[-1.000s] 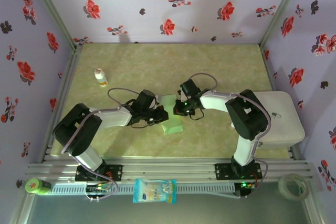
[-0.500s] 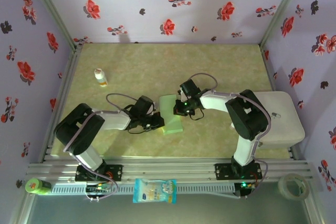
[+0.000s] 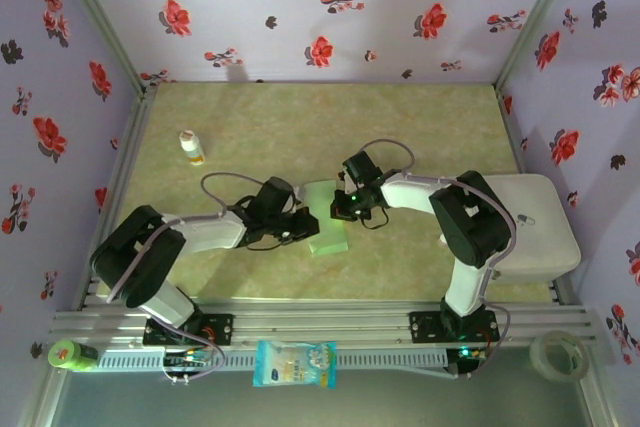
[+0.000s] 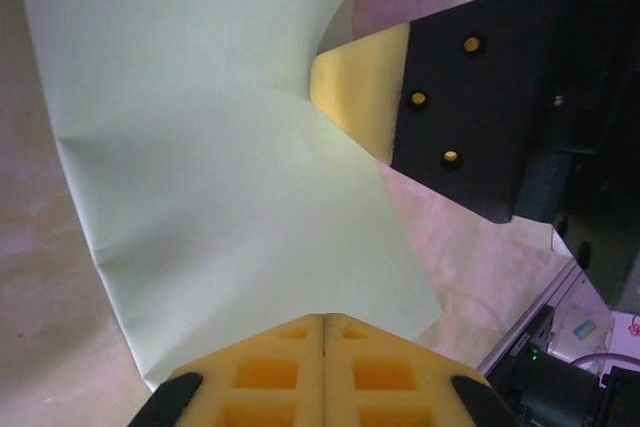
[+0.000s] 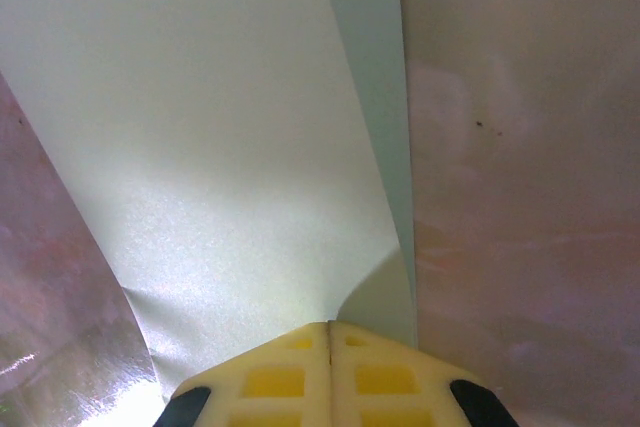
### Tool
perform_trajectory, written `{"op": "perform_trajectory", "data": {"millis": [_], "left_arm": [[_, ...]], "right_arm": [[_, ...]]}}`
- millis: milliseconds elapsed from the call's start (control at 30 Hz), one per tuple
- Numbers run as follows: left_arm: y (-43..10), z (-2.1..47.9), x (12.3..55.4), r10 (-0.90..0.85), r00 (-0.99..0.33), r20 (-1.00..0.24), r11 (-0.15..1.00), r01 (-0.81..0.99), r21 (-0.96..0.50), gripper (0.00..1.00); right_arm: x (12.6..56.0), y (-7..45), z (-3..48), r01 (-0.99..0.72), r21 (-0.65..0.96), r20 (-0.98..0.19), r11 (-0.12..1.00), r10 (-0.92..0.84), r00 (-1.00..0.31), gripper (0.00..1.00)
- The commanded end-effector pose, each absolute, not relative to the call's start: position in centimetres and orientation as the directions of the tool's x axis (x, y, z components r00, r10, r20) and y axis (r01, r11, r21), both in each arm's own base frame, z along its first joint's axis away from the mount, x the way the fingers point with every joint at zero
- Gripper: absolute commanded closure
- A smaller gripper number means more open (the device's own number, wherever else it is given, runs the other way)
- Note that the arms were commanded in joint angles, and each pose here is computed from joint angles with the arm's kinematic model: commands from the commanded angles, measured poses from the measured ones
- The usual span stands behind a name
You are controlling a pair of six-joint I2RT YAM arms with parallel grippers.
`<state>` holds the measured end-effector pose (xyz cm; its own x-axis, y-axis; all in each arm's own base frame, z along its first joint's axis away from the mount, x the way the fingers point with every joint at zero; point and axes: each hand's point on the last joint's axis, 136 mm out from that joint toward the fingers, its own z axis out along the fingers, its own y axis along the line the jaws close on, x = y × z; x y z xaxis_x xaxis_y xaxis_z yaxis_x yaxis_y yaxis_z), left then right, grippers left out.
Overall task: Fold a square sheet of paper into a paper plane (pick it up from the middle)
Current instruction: First fold in half a square sheet of paper at the center of the table.
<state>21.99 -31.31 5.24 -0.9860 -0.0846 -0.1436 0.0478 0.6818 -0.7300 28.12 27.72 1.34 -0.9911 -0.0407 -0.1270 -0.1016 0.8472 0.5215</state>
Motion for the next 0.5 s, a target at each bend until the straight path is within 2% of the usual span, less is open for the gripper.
{"op": "perform_trajectory", "data": {"millis": [0,300,467], "left_arm": [[-31.7,3.9,21.2,-0.071,-0.991,-0.113,0.681,0.034,-0.731,1.00],[-28.6,-0.8,18.9,-0.082,-0.995,-0.051,0.762,-0.030,-0.646,1.00],[-29.3,1.0,19.5,-0.077,-0.994,-0.080,0.742,-0.004,-0.670,1.00]], "right_arm": [[24.1,21.4,-4.7,0.016,0.246,0.028,0.969,0.009,-1.000,1.00],[24.0,21.3,-5.0,0.019,0.239,0.034,0.971,0.011,-0.999,1.00],[24.0,21.2,-5.1,0.020,0.236,0.034,0.972,0.013,-0.999,1.00]]}}
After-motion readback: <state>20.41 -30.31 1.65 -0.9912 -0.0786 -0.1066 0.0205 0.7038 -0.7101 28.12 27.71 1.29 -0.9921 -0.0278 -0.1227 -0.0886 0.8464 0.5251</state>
